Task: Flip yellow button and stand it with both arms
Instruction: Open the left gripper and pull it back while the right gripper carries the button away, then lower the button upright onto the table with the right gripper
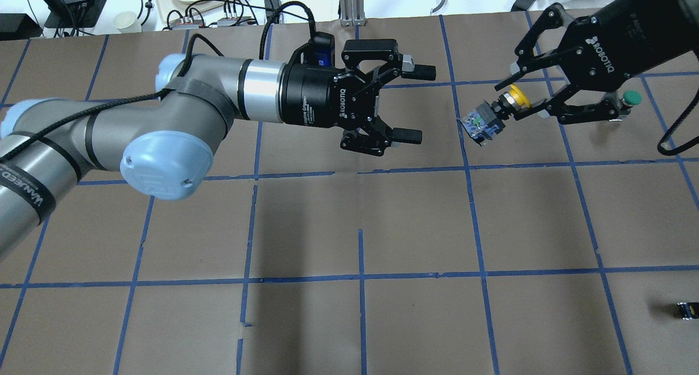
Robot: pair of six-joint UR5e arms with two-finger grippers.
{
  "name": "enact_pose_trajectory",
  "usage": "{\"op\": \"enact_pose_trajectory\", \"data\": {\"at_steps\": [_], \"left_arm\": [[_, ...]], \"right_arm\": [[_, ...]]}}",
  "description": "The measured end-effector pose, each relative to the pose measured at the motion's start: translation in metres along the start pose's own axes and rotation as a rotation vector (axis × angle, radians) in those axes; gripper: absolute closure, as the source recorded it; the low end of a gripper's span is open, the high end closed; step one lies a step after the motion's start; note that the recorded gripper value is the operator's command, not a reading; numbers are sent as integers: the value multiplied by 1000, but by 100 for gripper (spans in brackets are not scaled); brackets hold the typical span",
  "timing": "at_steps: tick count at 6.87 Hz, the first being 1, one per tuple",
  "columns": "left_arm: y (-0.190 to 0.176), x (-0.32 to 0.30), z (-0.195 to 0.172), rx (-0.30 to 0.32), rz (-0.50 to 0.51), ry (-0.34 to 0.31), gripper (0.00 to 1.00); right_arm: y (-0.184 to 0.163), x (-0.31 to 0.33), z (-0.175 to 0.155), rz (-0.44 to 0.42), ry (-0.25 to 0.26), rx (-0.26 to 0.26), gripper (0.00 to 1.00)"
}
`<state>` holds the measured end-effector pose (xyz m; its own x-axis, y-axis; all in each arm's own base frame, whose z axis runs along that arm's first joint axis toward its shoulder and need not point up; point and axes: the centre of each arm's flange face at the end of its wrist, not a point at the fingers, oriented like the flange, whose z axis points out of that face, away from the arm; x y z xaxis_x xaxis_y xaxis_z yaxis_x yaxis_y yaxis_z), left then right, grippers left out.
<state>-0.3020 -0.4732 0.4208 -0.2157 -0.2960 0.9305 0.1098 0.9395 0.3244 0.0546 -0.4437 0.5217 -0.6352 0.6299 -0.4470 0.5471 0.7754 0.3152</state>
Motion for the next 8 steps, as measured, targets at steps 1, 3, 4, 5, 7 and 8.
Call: {"op": "enact_pose_trajectory", "data": {"at_steps": [1, 3, 4, 5, 7, 8], "left_arm": [[-6, 22, -11, 53, 5, -188, 0], [-9, 48, -41, 171, -9, -622, 0], [-1, 51, -62, 233, -3, -870, 0], [5, 50, -83, 281, 24, -1094, 0], [5, 51, -111, 319, 122, -1378, 0], [1, 57, -118, 348, 164, -1418, 0]], "right_arm": [[-19, 23, -4, -170, 56, 20, 82], [-62, 84, -9, -490, 146, 41, 82], [-81, 114, -4, -660, 204, 59, 82], [-98, 140, 4, -840, 264, 86, 82], [-124, 193, 8, -1077, 323, 122, 82], [-135, 217, 7, -1145, 325, 124, 82]]}}
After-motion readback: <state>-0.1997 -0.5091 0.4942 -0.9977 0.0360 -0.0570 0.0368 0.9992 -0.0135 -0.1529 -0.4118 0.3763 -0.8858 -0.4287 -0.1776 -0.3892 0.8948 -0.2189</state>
